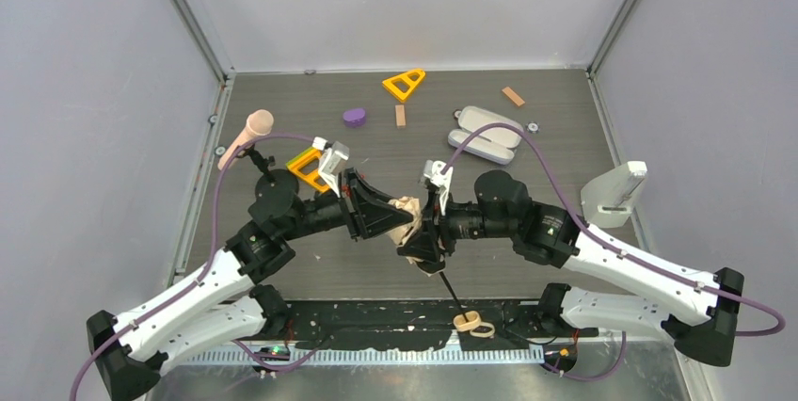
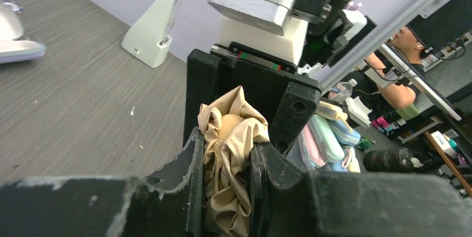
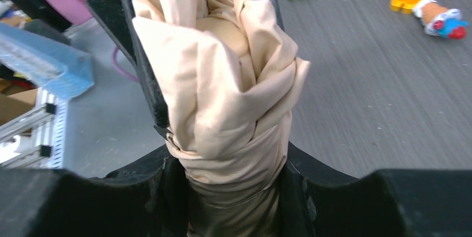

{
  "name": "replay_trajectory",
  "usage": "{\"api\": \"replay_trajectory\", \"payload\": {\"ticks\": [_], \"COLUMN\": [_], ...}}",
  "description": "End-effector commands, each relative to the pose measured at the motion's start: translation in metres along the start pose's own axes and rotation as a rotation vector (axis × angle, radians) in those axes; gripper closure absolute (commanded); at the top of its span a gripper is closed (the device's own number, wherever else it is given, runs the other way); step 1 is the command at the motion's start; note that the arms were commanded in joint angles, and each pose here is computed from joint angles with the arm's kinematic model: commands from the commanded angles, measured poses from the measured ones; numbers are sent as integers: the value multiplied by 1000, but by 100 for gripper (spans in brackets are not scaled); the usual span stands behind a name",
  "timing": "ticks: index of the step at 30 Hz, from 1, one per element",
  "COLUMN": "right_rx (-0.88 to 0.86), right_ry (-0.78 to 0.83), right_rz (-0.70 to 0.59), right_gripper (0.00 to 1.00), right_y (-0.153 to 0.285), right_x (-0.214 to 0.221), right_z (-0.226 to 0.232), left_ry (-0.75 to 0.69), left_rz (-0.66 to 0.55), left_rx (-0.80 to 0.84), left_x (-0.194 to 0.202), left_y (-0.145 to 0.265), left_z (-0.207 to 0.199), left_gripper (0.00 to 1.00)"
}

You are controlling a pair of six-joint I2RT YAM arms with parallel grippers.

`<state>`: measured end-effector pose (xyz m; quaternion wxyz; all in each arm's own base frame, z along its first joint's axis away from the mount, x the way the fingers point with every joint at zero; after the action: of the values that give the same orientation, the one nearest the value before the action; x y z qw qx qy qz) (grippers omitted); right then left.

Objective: Put away the umbrella

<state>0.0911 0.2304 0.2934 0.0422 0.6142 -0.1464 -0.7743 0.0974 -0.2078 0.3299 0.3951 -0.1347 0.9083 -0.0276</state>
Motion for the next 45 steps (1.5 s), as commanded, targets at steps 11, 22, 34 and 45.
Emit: {"api": "replay_trajectory", "payload": {"ticks": [11,22,34,45], "right_rx": [549,805,1014,999], "right_ry": [169,187,230,286], "right_rz": [291,425,432,486], "right_gripper": [54,48,37,35], "right_y": [-17,-19,-28,-42], "right_x": [33,40,43,52], "right_z": [-38,-27,-16,-6], "left_ry": [23,27,45,42], "left_rz": [-102,-127,-142,-160], "left_rx": [-36,-57,-59,-63], "left_x": [-16,-19,-18,-21], "left_y": [0,-1,0,0], "left_z": [-8,-7,-6,-7], "left_gripper": [100,100,100,100]}}
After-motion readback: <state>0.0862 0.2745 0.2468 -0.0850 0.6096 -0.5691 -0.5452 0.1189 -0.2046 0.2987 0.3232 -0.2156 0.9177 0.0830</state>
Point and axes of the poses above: each gripper's point midway between its finger pads, its own y axis back along the fingers, its own z axis along the line the jaws close on, x = y × z, the point moved 9 cm from there along y, back along the fingers, and after that the axes turned 10 degrees about y, right-handed, at the moved point
